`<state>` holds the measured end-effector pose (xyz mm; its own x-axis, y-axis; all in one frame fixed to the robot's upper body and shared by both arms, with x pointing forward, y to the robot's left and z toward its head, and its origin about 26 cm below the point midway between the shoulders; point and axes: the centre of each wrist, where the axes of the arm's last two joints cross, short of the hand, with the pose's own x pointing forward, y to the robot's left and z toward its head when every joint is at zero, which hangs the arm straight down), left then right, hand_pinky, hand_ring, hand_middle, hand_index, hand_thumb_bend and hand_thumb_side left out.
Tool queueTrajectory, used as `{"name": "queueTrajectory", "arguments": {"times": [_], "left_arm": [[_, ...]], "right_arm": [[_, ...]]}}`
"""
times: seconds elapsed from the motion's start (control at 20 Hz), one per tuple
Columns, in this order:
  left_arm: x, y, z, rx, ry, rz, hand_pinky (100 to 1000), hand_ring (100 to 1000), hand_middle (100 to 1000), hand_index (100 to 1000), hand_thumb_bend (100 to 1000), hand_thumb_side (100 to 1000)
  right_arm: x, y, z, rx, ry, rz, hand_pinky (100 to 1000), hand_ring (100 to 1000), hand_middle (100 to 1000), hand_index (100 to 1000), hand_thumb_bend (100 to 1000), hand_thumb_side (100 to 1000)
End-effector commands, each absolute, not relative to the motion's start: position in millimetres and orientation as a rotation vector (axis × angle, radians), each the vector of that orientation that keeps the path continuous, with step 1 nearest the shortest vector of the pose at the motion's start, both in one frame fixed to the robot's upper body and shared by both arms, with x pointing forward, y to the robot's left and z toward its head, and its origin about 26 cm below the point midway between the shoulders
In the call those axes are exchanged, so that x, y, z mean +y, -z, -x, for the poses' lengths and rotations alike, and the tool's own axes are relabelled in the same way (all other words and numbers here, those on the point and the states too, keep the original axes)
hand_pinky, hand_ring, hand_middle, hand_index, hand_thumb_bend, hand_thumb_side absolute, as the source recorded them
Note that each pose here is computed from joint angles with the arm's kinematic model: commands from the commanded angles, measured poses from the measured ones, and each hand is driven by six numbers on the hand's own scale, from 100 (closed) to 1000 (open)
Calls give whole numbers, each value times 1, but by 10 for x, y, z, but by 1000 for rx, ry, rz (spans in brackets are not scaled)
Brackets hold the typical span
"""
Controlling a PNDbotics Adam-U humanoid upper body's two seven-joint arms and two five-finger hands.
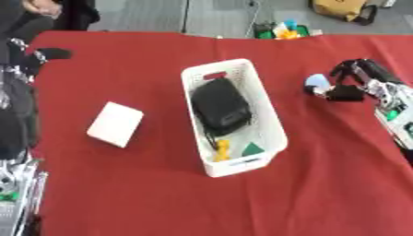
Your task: Pick up objects on the table and place them in the box.
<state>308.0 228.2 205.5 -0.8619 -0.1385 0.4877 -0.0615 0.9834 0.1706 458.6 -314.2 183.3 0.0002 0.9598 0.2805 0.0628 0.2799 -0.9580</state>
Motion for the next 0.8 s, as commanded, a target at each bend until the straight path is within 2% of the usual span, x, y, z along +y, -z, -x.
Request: {"name": "queueTrajectory", "arguments": {"times": [0.05,0.8], "left_arm": [[2272,-2118,-3063,-2633,205,-132,654,862,1000,915,100,1000],[2260,-2128,-3066,-2637,206,-125,655,864,1000,915,100,1000]], "right_arm": [[-3214,-1939,-4586,-1382,-932,1076,883,848,568,740,699,653],[-3215,-1899,-4595,-1367,-925,1078,884,846,573,745,701,645]]}}
